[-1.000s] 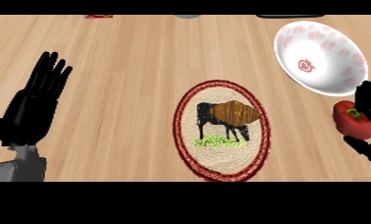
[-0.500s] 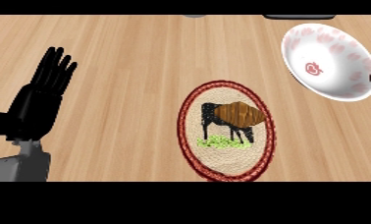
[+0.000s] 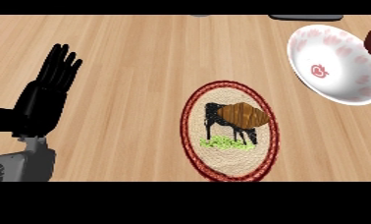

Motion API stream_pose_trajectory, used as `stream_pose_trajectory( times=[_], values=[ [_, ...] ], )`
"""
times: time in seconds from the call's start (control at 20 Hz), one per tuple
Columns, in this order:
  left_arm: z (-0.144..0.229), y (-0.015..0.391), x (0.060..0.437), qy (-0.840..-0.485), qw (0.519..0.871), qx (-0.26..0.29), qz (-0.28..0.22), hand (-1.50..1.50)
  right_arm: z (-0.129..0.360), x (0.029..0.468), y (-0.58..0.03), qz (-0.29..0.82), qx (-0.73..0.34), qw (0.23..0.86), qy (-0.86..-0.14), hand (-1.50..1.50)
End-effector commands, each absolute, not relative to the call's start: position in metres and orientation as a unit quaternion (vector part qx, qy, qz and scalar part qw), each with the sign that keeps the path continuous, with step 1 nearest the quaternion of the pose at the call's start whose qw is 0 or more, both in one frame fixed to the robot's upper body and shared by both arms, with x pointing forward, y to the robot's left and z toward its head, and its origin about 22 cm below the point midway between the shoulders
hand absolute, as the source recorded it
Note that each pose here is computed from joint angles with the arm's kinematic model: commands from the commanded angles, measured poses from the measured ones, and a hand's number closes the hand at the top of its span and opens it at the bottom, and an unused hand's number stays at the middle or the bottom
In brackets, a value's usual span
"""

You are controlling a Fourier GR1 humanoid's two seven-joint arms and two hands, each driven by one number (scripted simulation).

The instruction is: Pick the bell pepper from the placemat and place it in the bowl

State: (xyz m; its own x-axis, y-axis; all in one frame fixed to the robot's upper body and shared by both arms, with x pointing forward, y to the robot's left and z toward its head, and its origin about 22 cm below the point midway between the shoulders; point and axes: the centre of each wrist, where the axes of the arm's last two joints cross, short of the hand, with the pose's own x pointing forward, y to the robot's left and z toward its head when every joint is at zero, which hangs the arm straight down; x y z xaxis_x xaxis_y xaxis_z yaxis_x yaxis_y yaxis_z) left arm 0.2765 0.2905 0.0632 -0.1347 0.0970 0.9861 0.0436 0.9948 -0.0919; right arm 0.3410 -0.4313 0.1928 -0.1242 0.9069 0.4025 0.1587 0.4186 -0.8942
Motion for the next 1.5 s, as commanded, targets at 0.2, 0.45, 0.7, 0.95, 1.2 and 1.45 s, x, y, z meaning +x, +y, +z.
stream_pose_trajectory(
  times=[0.2, 0.45, 0.7, 0.95, 1.2, 1.45],
  values=[
    [0.053, 0.289, 0.288, -0.751, 0.658, -0.052, 0.017, 0.0, 0.16, 0.394, -0.424, 0.369, -0.397, 0.539, -0.644, 1.5],
    [0.067, 0.277, 0.276, -0.753, 0.655, -0.064, 0.006, 0.0, 0.134, 0.404, -0.418, 0.399, -0.405, 0.572, -0.591, 1.5],
    [0.064, 0.279, 0.284, -0.759, 0.647, -0.066, 0.006, 0.0, 0.108, 0.405, -0.418, 0.367, -0.357, 0.654, -0.556, 1.5],
    [0.064, 0.276, 0.29, -0.761, 0.645, -0.068, 0.002, 0.0, 0.103, 0.4, -0.426, 0.393, -0.287, 0.644, -0.59, -1.5],
    [0.058, 0.275, 0.286, -0.76, 0.646, -0.071, 0.007, 0.0, 0.12, 0.405, -0.43, 0.282, -0.224, 0.624, -0.694, -1.5],
    [0.064, 0.275, 0.289, -0.756, 0.652, -0.064, 0.01, 0.0, 0.136, 0.403, -0.443, 0.13, -0.158, 0.628, -0.751, -1.5]
  ],
)
